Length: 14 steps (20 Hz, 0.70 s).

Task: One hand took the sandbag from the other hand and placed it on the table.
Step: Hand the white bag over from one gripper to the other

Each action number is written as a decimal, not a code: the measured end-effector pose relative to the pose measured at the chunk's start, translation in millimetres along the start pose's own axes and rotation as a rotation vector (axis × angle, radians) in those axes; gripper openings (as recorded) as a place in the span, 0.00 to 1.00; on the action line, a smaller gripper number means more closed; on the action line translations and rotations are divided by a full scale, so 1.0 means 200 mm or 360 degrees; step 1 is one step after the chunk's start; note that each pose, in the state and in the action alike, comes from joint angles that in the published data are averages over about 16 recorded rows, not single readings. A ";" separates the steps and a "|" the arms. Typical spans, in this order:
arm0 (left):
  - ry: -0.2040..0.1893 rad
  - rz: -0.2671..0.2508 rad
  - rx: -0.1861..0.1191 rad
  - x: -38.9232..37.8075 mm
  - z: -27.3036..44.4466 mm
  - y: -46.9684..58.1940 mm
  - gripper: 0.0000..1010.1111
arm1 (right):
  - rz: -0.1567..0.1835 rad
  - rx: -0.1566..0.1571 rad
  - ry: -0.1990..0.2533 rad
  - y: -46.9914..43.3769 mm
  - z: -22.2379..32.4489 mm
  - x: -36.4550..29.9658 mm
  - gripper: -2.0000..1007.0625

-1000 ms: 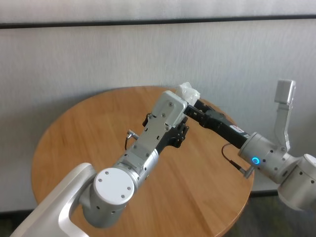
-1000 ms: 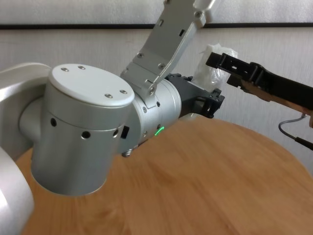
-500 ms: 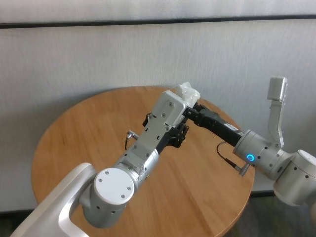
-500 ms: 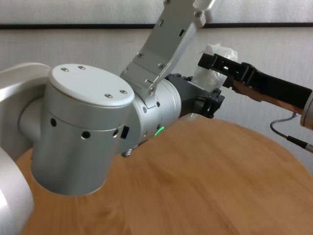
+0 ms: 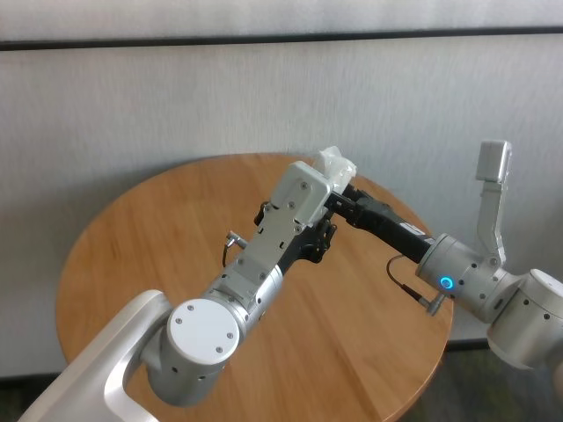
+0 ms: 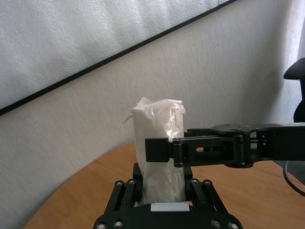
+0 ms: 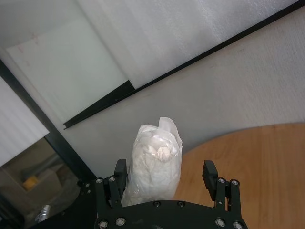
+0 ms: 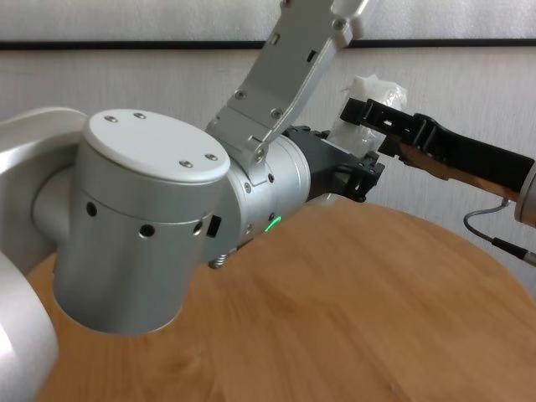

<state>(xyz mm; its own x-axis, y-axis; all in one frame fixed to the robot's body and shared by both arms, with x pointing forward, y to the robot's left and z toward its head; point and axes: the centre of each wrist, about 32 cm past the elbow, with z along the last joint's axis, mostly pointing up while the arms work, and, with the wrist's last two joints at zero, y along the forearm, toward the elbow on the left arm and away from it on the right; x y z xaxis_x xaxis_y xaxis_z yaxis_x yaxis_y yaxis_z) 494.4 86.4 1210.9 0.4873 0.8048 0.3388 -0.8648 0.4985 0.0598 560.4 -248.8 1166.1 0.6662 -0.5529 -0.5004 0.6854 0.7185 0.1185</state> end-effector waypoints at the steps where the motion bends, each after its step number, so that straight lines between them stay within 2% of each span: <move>1: 0.0000 0.0000 0.0000 0.000 0.000 0.00 0.50 | -0.0001 0.0000 0.0000 -0.001 0.000 0.000 0.99; 9: 0.0000 0.0000 0.0000 0.000 0.000 0.00 0.50 | -0.0001 0.0001 -0.0003 -0.002 0.000 0.000 0.99; 14: 0.0000 0.0000 0.0000 0.000 0.000 0.00 0.50 | 0.0001 0.0002 -0.0004 -0.003 0.000 -0.001 0.95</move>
<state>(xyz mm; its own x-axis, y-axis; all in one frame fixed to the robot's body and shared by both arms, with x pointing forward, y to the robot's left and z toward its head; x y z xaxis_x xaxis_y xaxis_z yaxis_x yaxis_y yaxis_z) 494.4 86.4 1210.9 0.4873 0.8048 0.3388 -0.8648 0.4985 0.0599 559.9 -249.1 1166.1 0.6671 -0.5537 -0.4984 0.6855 0.7182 0.1197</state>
